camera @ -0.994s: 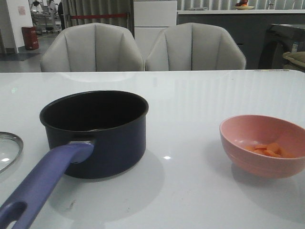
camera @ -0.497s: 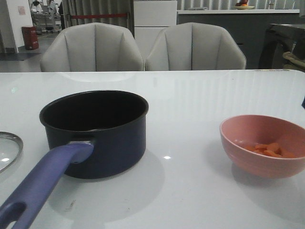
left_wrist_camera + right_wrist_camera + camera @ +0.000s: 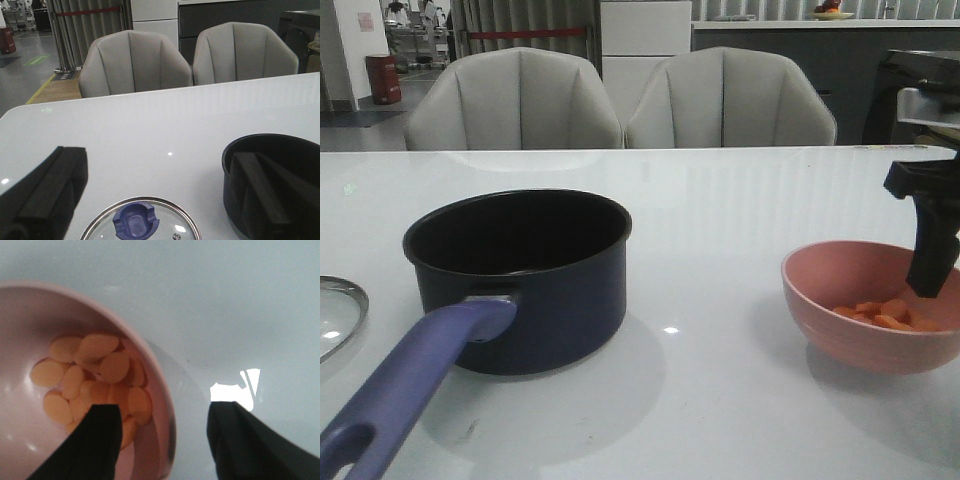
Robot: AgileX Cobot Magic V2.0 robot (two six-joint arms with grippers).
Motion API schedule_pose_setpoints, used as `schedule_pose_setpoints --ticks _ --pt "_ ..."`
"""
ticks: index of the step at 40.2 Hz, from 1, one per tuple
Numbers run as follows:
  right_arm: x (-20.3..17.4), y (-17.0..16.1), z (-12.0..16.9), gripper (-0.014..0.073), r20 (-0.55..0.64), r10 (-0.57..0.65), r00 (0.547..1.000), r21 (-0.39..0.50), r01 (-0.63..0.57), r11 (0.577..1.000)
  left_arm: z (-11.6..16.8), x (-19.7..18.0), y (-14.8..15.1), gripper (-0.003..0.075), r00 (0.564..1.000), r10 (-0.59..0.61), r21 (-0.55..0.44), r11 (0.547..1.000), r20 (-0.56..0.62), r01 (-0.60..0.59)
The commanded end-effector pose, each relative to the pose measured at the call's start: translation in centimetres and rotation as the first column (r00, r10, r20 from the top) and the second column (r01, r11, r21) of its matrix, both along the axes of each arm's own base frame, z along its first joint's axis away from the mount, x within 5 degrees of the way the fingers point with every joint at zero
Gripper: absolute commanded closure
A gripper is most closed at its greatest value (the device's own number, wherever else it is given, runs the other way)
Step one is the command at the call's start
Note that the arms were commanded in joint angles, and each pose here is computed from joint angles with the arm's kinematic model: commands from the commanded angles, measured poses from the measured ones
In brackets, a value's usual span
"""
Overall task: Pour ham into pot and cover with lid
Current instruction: 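Grasp the rim of the pink bowl with the right gripper, then lift the pink bowl and carry it over the saucepan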
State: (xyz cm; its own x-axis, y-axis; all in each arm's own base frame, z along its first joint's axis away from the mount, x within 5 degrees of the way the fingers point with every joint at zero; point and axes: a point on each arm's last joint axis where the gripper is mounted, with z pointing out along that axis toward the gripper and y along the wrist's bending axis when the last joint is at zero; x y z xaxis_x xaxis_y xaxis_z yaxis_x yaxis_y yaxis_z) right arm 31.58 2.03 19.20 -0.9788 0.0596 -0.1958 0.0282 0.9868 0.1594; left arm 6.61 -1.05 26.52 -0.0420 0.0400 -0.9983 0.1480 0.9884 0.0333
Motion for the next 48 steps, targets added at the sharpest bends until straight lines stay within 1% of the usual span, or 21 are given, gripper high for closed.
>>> schedule_pose_setpoints --ticks 1,2,4,6,7,8,10,14,19,22,25,27,31,35,42,44,48 --pt "0.8 -0.1 1.2 0.0162 0.071 -0.002 0.997 0.005 0.001 1.0 1.6 0.0 0.1 0.0115 0.996 0.005 -0.015 1.0 0.094 -0.004" --pt "0.8 -0.1 1.0 0.0191 0.064 -0.001 0.998 0.005 0.001 1.0 1.6 0.0 0.1 0.0115 0.996 0.005 -0.015 1.0 0.094 -0.004" --pt "0.9 -0.1 0.7 0.0279 0.054 -0.001 0.999 0.006 0.001 1.0 1.6 0.0 0.1 0.0115 0.996 0.005 -0.015 1.0 0.094 -0.004" --pt "1.0 -0.1 0.5 0.0403 0.049 0.002 0.999 0.005 -0.002 1.0 1.6 0.0 0.1 0.0115 0.996 0.005 -0.015 1.0 0.094 -0.004" --pt "1.0 -0.1 0.5 0.045 0.05 0.008 0.999 0.004 -0.008 1.0 1.6 0.0 0.1 0.0115 0.996 0.005 -0.015 1.0 0.094 -0.004" --pt "1.0 -0.1 0.6 0.0479 0.052 0.009 0.999 0.003 -0.01 1.0 1.6 0.0 0.1 0.0115 0.996 0.005 -0.015 1.0 0.094 -0.004" --pt "1.2 -0.1 0.8 0.0444 0.059 0.01 0.998 0.004 -0.01 1.0 1.6 0.0 0.1 0.0115 0.996 0.005 -0.015 1.0 0.094 -0.004" --pt "1.4 -0.1 1.4 0.0459 0.06 0.014 0.998 0.006 -0.015 1.0 1.6 0.0 0.1 0.0115 0.996 0.005 -0.015 1.0 0.094 -0.004" --pt "1.5 0.0 2.2 0.0457 0.036 0.023 0.999 0.018 -0.024 1.0 1.6 0.0 0.1 0.0116 0.996 0.005 -0.015 1.0 0.094 -0.004" --pt "1.7 0.3 3.6 0.0457 0.077 0.028 0.997 0.022 -0.03 0.999 1.6 0.0 0.1 0.012 0.996 0.005 -0.015 1.0 0.094 -0.004" --pt "1.4 1.0 5.6 0.0457 0.164 0.058 0.985 0.014 -0.061 0.998 1.6 0.0 0.1 0.0141 0.996 0.005 -0.015 1.0 0.094 -0.004" --pt "1.1 1.7 7.2 0.0457 0.244 0.079 0.966 0.007 -0.083 0.996 1.6 0.0 0.1 0.0155 0.996 0.005 -0.015 1.0 0.094 -0.004" --pt "0.0 3.5 10.4 0.0457 0.396 0.115 0.911 0.002 -0.127 0.992 1.6 0.0 0.1 0.019 0.996 0.005 -0.015 1.0 0.094 -0.004" --pt "-1.3 5.8 12.6 0.0457 0.498 0.171 0.85 0.001 -0.197 0.98 1.6 0.0 0.1 0.0226 0.996 0.005 -0.015 1.0 0.094 -0.004" --pt "-2.9 10.0 14.1 0.0457 0.585 0.262 0.768 0.001 -0.324 0.946 1.6 0.0 0.1 0.0279 0.996 0.005 -0.015 1.0 0.094 -0.004" --pt "-3.2 11.3 14.5 0.0457 0.623 0.277 0.732 0.001 -0.355 0.935 1.6 0.0 0.1 0.029 0.996 0.005 -0.015 1.0 0.094 -0.004" --pt "-3.5 13.4 15.3 0.0457 0.712 0.276 0.645 0.003 -0.397 0.918 1.6 0.0 0.1 0.0295 0.996 0.005 -0.015 1.0 0.094 -0.004"
